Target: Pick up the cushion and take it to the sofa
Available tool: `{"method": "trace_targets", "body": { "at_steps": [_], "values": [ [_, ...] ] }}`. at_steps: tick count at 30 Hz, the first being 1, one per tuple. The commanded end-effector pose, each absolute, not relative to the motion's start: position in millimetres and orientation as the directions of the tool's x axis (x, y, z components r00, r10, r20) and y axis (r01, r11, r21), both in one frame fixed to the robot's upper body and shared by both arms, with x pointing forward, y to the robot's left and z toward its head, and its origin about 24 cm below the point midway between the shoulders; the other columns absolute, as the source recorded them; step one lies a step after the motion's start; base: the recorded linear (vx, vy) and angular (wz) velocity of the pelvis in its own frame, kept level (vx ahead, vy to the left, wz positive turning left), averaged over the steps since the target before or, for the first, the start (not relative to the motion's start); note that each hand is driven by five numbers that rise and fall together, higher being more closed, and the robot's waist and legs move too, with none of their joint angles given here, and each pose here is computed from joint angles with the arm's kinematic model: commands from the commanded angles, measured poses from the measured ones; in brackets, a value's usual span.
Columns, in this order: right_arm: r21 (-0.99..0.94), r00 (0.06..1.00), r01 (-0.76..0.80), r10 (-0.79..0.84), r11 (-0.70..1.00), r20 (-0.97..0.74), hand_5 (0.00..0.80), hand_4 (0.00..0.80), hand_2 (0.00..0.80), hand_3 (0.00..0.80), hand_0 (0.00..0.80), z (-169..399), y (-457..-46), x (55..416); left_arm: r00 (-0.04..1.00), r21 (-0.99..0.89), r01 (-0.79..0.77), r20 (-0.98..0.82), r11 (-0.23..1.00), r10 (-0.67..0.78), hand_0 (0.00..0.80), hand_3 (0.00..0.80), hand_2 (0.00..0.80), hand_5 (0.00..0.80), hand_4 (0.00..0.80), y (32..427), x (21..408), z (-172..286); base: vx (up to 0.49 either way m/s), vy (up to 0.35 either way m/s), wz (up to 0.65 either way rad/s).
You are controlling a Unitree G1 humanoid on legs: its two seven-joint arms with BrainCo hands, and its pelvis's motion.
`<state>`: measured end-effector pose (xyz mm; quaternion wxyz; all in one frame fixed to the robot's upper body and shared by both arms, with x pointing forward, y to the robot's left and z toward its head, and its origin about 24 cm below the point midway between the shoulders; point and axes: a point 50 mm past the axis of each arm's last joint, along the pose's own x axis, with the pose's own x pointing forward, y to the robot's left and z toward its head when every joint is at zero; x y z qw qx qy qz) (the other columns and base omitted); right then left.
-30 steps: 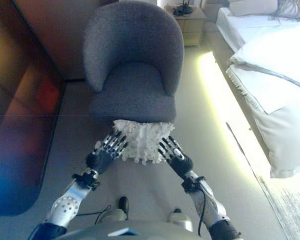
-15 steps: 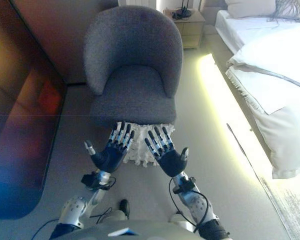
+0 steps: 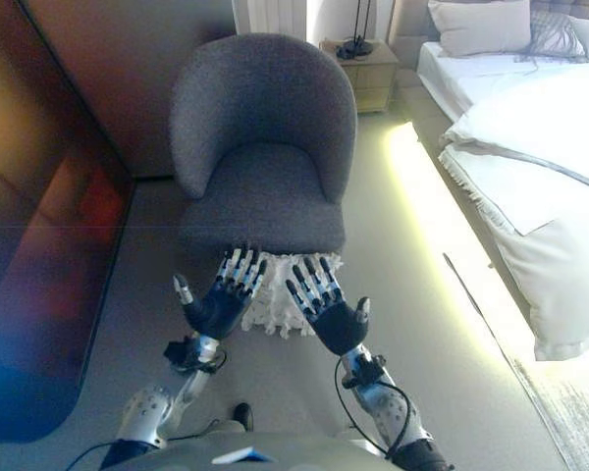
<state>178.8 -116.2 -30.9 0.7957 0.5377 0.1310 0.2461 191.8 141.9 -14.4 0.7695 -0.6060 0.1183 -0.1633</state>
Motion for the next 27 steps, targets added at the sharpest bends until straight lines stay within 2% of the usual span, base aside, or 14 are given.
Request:
{"method": "trace_targets", "body": {
  "at_steps": [1, 2, 3, 6, 9, 10, 12, 27],
  "values": [
    [0.674, 0.912, -0.237, 0.4, 0.7, -0.095, 0.0, 0.0, 0.0, 0.0, 0.0, -20.7, -139.9, 201.1, 0.971, -0.71, 0.061, -0.12, 0.702, -0.207, 0.0, 0.0, 0.0, 0.0, 0.0, 182.1, 213.5, -5.0, 0.0, 0.0, 0.0],
    [0.615, 0.922, -0.215, 0.365, 0.759, -0.127, 0.0, 0.0, 0.0, 0.0, 0.0, -20.1, -144.7, 201.9, 0.976, -0.63, 0.028, -0.15, 0.776, -0.157, 0.0, 0.0, 0.0, 0.0, 0.0, 189.8, 213.9, -4.7, 0.0, 0.0, 0.0],
    [0.47, 0.943, -0.176, 0.285, 0.865, -0.17, 0.0, 0.0, 0.0, 0.0, 0.0, -18.2, -156.2, 204.1, 0.982, -0.478, -0.023, -0.177, 0.878, -0.071, 0.0, 0.0, 0.0, 0.0, 0.0, 203.2, 214.8, -2.5, 0.0, 0.0, 0.0],
    [0.202, 0.97, -0.088, 0.13, 0.976, -0.208, 0.0, 0.0, 0.0, 0.0, 0.0, -13.6, -175.3, 208.9, 0.982, -0.235, -0.116, -0.172, 0.965, 0.076, 0.0, 0.0, 0.0, 0.0, 0.0, 223.9, 216.8, 4.4, 0.025, 0.006, 0.0],
    [0.419, 0.964, -0.039, 0.145, 0.907, -0.225, 0.0, 0.0, 0.0, 0.0, 0.0, -14.8, -175.0, 206.7, 0.98, -0.261, -0.14, -0.176, 0.955, 0.096, 0.0, 0.0, 0.0, 0.0, 0.0, 231.5, 212.4, 5.1, 0.048, 0.021, 0.0],
    [0.439, 0.964, -0.017, 0.132, 0.898, -0.232, 0.0, 0.0, 0.0, 0.0, 0.0, -20.6, -175.4, 203.5, 0.98, -0.302, -0.144, -0.178, 0.942, 0.093, 0.0, 0.0, 0.0, 0.0, 0.0, 232.6, 209.2, 1.0, 0.052, 0.029, 0.0],
    [0.403, 0.964, -0.004, 0.111, 0.915, -0.241, 0.0, 0.0, 0.0, 0.0, 0.0, -25.3, -177.6, 202.3, 0.979, -0.361, -0.154, -0.184, 0.92, 0.092, 0.0, 0.0, 0.0, 0.0, 0.0, 229.5, 205.8, -3.8, 0.04, 0.039, -0.01],
    [0.466, 0.957, -0.01, 0.143, 0.885, -0.251, 0.0, 0.0, 0.0, 0.0, 0.0, -26.9, -167.0, 200.6, 0.985, -0.368, -0.142, -0.14, 0.919, 0.097, 0.0, 0.0, 0.0, 0.0, 0.0, 235.8, 199.8, -0.4, 0.046, 0.07, -0.03]
  ]
}}
